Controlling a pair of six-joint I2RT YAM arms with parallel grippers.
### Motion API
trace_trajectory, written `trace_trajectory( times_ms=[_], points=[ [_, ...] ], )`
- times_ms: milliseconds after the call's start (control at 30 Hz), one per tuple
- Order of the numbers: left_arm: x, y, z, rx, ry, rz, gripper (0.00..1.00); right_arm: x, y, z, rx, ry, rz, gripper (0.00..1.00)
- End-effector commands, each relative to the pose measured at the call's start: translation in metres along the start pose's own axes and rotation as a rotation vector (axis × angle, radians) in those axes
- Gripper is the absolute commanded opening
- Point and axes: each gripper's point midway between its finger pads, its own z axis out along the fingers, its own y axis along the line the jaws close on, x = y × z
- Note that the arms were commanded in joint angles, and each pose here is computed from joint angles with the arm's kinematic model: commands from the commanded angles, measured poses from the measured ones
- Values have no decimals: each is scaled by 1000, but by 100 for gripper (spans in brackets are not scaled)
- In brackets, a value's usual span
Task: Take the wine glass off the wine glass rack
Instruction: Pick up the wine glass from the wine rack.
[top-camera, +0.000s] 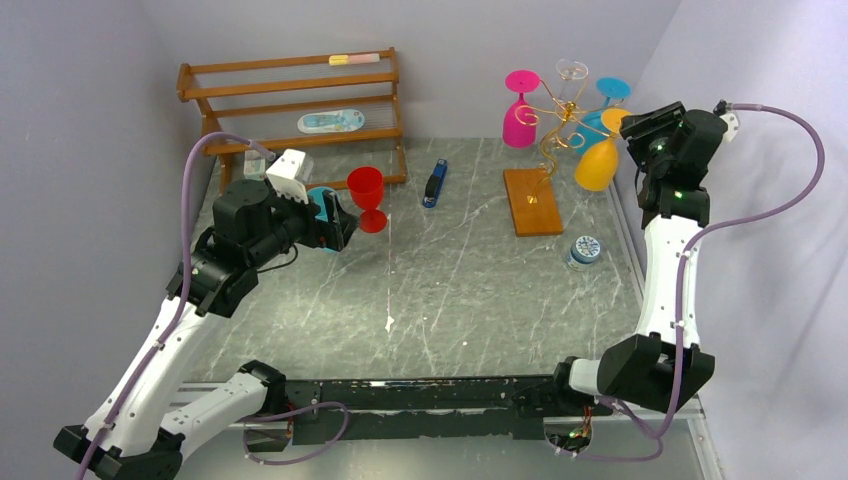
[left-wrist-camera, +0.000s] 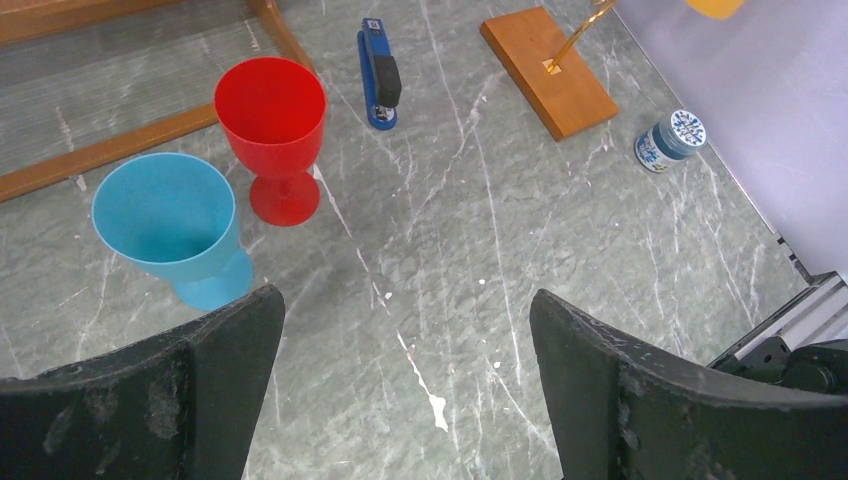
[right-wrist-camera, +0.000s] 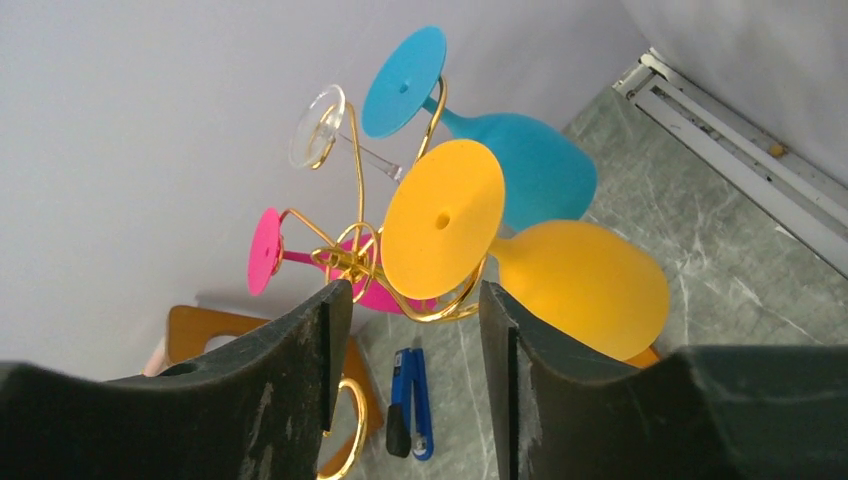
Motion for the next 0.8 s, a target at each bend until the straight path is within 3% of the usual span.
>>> trace_trajectory(
  times_ms=[0, 767],
  points=[
    [2, -2, -3, 10, 2, -10, 97, -14, -3, 2, 1, -64, 27, 52],
    [-4, 0, -13, -18, -29, -56, 97, -8, -22, 41, 35, -54, -26, 46]
  ],
)
